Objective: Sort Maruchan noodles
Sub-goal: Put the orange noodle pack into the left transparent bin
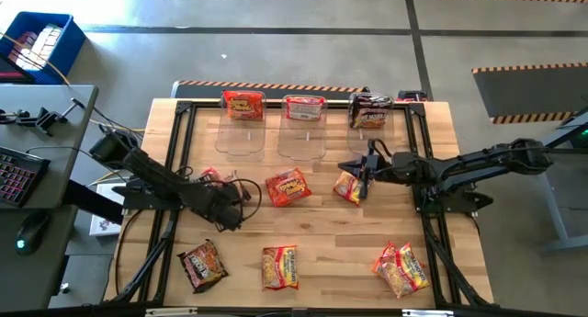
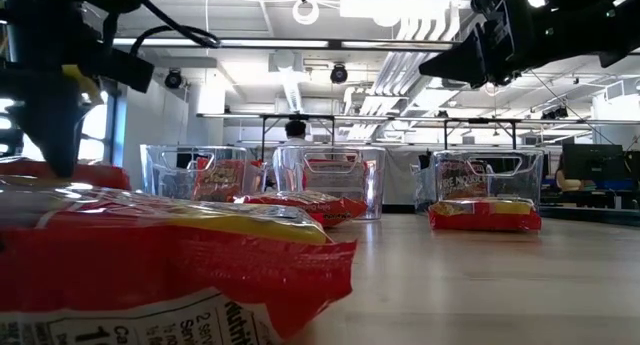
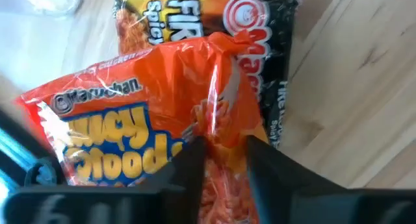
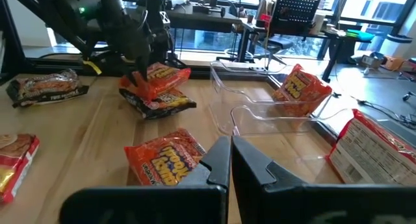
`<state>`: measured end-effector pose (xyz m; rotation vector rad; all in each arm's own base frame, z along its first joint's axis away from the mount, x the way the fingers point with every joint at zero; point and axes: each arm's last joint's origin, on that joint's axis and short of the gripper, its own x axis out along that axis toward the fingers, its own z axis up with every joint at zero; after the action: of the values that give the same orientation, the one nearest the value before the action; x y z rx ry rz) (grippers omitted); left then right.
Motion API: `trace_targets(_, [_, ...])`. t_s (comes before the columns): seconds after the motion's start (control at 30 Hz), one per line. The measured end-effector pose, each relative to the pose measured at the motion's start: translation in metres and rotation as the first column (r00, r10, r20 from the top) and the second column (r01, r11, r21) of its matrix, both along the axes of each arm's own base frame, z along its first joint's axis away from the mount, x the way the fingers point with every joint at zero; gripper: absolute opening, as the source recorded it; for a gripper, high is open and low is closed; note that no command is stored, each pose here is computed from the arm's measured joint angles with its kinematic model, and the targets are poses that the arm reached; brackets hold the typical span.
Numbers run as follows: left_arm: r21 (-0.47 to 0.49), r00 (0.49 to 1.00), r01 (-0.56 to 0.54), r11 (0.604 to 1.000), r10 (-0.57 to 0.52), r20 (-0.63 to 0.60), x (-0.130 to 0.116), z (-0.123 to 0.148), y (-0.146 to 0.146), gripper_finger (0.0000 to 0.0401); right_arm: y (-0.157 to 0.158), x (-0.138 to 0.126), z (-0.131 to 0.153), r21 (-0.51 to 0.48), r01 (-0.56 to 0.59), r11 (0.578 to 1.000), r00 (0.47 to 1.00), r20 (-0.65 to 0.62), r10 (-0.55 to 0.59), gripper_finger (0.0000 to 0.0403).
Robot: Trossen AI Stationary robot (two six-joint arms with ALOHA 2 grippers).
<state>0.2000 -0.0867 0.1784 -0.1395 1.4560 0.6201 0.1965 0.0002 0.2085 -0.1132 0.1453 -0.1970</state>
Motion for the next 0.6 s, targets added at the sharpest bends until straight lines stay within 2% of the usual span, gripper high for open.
trace_targets(0.2, [-0.027, 0.997, 0.001, 1.0, 0.001, 0.077, 0.003, 0.004, -0.001, 0.0008, 0.0, 0.0, 0.0, 0.0, -0.002, 1.0, 1.0, 0.004, 0.002, 0.0])
trace_targets(0.4, [-0.13, 0.963, 0.062, 0.99, -0.025, 0.268, 0.019, 0.009, -0.009, 0.0001, 0.001, 0.0, 0.001, 0.013, -0.007, 1.0, 1.0, 0.01, 0.007, 0.0])
trace_targets(0.6, [-0.188, 0.862, 0.183, 0.965, -0.066, 0.502, 0.048, 0.015, -0.015, 0.0, 0.001, 0.0, 0.001, 0.067, -0.004, 0.998, 1.0, 0.021, 0.003, 0.0])
